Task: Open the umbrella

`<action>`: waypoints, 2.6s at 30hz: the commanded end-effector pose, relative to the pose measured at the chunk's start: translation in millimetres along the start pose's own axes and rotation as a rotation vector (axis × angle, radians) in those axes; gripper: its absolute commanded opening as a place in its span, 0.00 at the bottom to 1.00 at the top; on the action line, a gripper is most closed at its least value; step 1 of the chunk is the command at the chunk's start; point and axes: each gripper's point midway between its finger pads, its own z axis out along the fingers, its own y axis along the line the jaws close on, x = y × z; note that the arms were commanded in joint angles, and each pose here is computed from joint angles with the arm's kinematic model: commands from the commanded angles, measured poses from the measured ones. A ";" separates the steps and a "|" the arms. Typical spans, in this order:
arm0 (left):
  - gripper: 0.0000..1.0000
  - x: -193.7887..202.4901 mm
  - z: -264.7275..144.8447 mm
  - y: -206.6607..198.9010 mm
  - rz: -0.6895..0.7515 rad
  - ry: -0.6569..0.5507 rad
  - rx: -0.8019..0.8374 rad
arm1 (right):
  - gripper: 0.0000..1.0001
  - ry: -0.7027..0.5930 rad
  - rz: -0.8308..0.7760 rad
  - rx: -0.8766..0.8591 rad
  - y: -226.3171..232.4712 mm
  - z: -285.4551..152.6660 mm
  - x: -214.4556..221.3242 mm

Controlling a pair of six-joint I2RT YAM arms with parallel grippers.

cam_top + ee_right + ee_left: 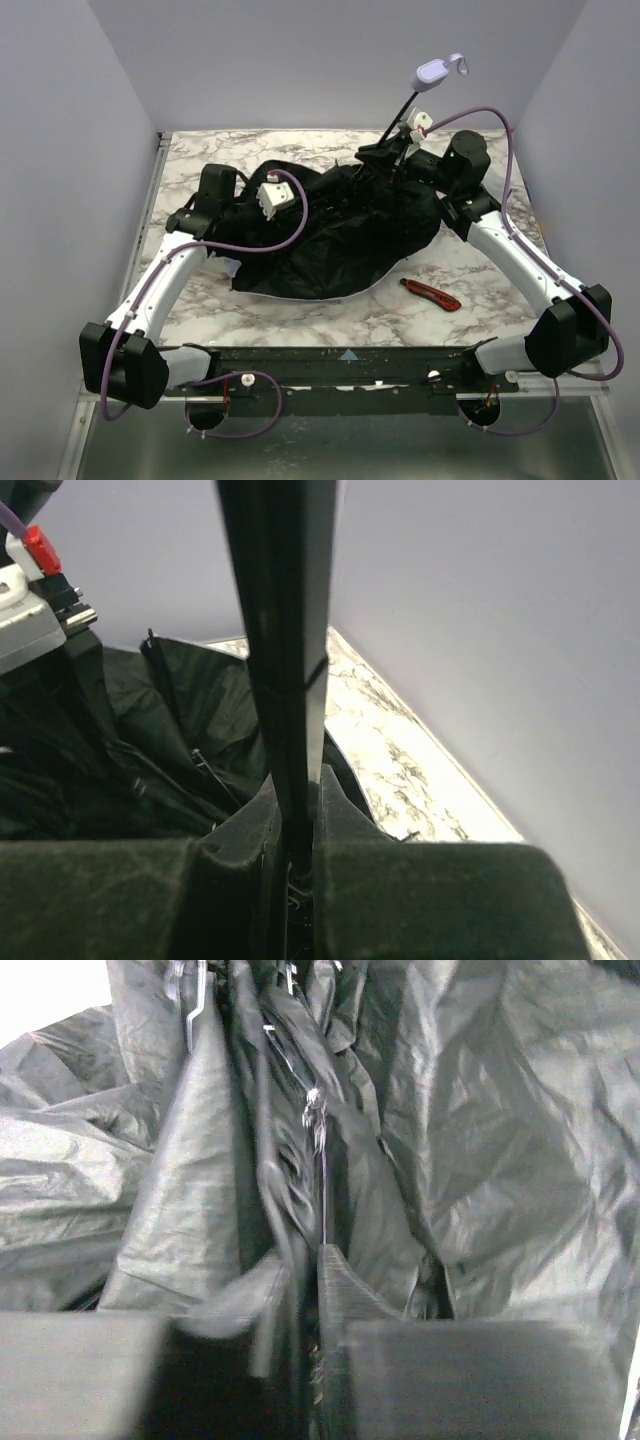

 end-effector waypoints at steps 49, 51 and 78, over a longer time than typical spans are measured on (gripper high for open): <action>0.04 63.9 36.9 32.3 0.027 0.296 -0.108 | 0.00 0.094 0.010 -0.042 20.8 -25.7 -14.3; 0.04 56.0 34.7 37.6 0.009 0.259 -0.118 | 0.00 0.101 0.015 -0.034 19.0 -25.4 -11.7; 0.66 -164.7 16.4 13.2 0.014 -0.504 -0.012 | 0.00 0.044 0.162 0.010 -0.4 5.5 -1.0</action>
